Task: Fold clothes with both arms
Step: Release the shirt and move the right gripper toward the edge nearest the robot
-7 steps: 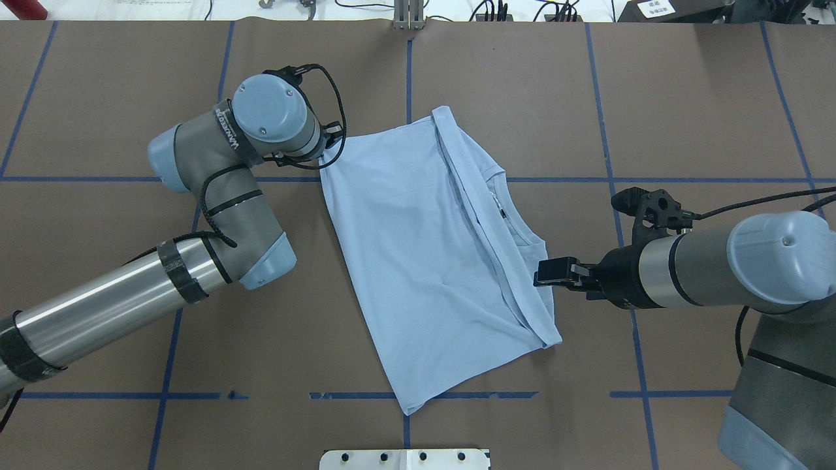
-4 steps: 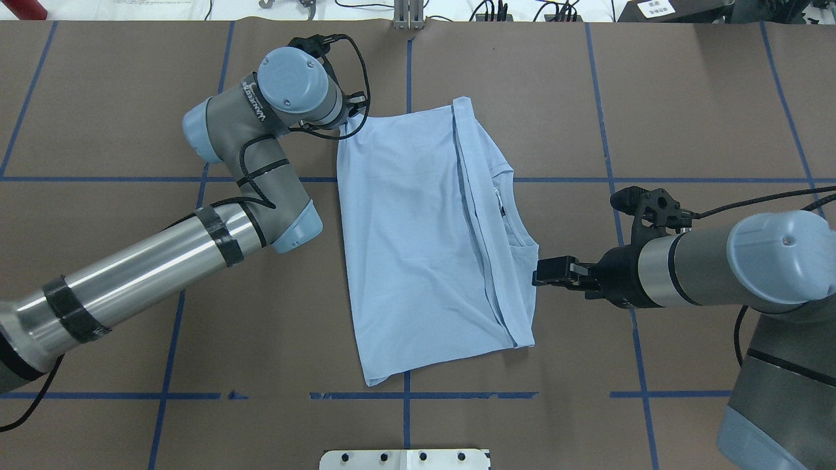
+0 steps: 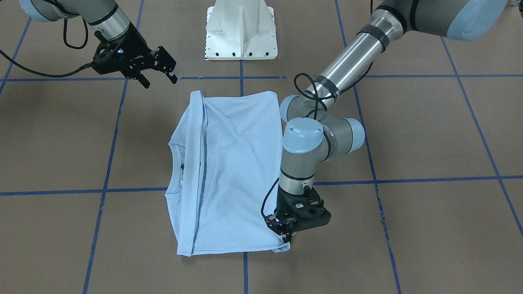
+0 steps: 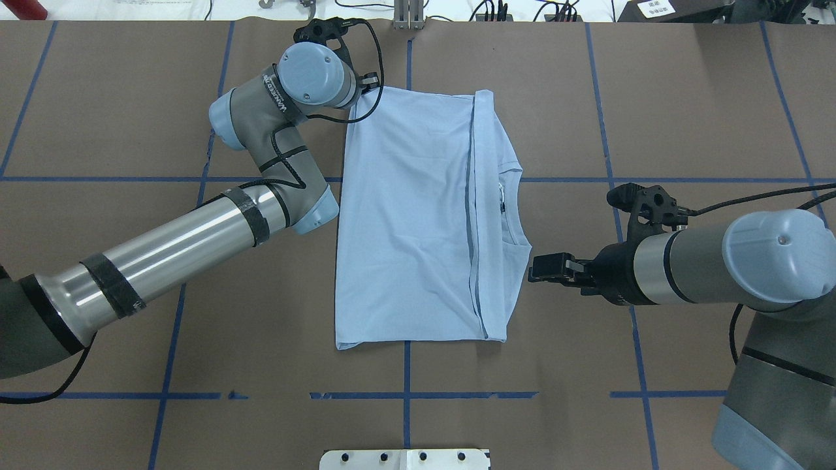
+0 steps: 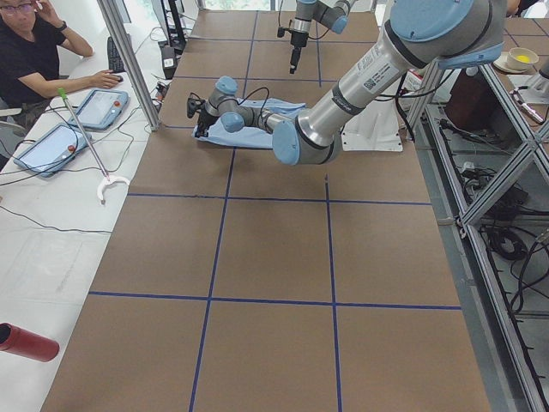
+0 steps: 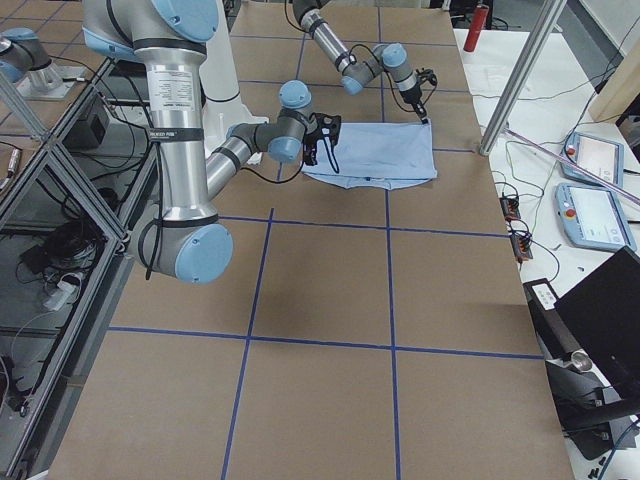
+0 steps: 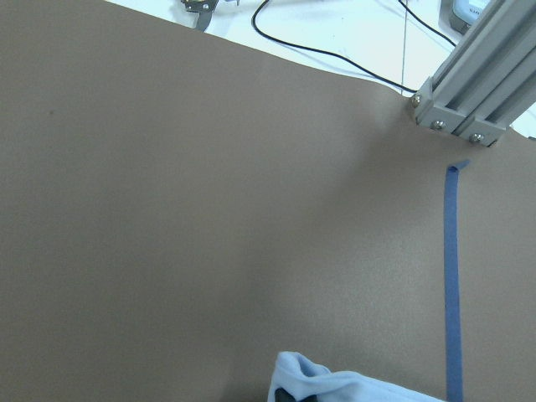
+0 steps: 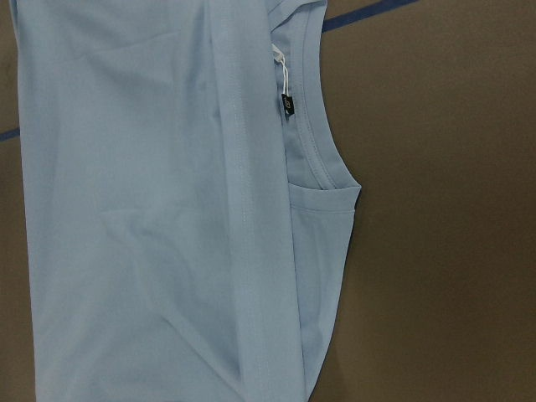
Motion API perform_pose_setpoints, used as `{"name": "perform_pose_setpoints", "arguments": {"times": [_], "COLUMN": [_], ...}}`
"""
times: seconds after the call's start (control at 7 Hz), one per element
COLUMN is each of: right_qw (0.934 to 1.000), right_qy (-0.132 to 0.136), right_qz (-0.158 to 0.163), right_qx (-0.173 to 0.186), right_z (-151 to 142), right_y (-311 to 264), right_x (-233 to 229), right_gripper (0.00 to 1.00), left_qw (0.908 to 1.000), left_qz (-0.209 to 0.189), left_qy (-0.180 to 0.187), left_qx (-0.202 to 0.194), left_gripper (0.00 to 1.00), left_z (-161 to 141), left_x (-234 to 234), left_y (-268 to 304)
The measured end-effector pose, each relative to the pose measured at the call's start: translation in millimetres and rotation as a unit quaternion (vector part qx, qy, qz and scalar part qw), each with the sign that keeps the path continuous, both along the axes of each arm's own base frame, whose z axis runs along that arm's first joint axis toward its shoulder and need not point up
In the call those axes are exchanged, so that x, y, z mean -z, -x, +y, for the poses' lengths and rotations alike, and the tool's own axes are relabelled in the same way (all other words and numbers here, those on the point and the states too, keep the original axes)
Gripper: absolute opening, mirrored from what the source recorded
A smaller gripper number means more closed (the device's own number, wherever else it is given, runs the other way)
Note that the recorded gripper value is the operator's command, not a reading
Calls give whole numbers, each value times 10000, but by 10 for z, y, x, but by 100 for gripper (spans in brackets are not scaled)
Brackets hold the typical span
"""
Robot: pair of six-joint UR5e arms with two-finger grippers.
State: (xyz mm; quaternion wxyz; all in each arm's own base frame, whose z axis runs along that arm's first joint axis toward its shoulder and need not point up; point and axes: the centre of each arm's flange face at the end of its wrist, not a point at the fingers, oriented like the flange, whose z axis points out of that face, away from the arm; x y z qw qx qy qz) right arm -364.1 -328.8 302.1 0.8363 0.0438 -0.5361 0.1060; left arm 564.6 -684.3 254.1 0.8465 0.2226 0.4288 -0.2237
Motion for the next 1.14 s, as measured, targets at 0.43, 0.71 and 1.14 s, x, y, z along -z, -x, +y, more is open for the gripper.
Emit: {"name": "perform_pose_setpoints", "arguments": {"times": [0.43,0.71,1.14], "right_qw": [9998,9989,9861], "right_qy": [-41,-10,-599], "right_qz": [105,423,1537], "right_qx": [-139,-189,198], "right_z": [-63,-174,-318], "right_y": [81,247,771], "right_x": [-29,58,607], "right_gripper": [100,100,100], "left_qw": [9998,9996,9981], "left_qz": [-40,-179,-78], "left_qy": [-157,-228,-186], "left_qx": [138,52,-578], "left_gripper": [100,100,100], "left_z": [-138,-267,347], "left_x": [-41,-80,-103], "left_y": [157,445,988]}}
